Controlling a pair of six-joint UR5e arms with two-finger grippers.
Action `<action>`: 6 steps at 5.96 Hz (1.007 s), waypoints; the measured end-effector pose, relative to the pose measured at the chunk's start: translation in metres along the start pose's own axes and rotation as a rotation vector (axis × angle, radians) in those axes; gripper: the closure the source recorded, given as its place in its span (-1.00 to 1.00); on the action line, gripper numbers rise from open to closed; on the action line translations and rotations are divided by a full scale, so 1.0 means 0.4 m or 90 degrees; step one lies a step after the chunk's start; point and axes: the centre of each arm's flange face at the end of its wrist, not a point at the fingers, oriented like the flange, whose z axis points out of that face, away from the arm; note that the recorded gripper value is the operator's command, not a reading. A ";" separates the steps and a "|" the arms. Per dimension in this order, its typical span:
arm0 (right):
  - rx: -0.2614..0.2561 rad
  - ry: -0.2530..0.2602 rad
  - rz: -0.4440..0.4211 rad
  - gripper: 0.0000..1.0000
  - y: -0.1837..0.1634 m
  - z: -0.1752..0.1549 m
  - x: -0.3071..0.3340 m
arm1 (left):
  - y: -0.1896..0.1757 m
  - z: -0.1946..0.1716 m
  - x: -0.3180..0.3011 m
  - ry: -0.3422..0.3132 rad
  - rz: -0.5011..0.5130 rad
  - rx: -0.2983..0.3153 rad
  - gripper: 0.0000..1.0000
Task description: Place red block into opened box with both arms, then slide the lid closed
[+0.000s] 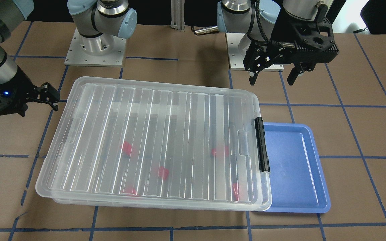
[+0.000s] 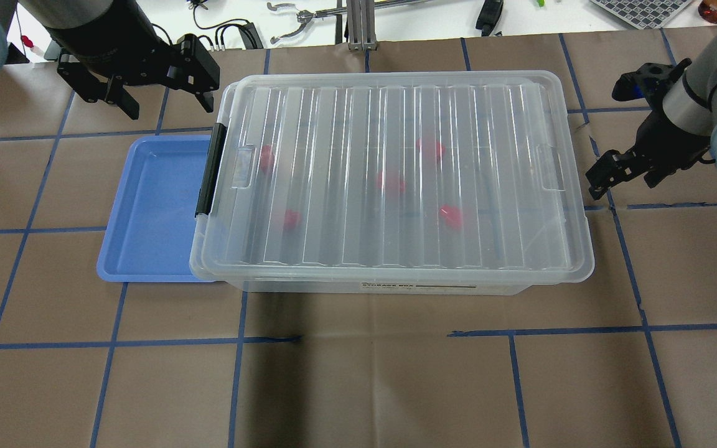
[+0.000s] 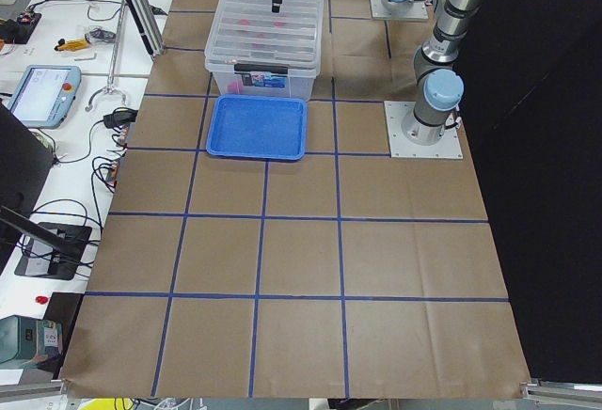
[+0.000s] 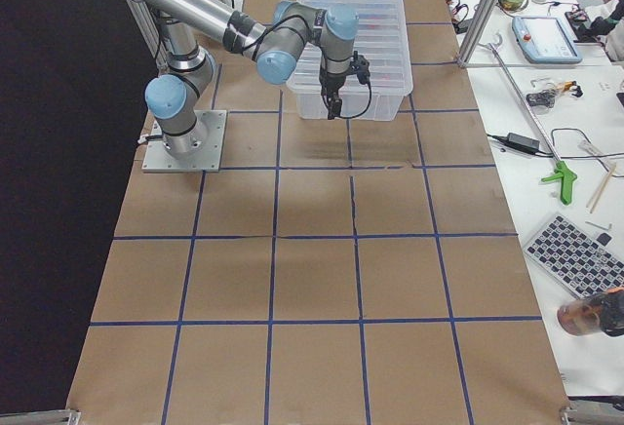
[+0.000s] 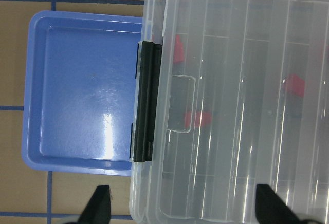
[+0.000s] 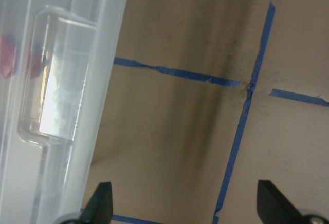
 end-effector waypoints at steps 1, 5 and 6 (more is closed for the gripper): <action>0.004 0.009 0.034 -1.00 -0.018 -0.076 0.002 | -0.001 0.001 0.000 0.000 -0.001 -0.001 -0.97; -0.003 0.010 0.204 -1.00 -0.082 -0.300 -0.264 | -0.009 0.012 -0.003 -0.002 0.003 -0.005 -0.97; -0.008 0.010 0.228 -1.00 -0.090 -0.325 -0.331 | -0.009 0.011 -0.004 -0.001 0.003 -0.004 -0.97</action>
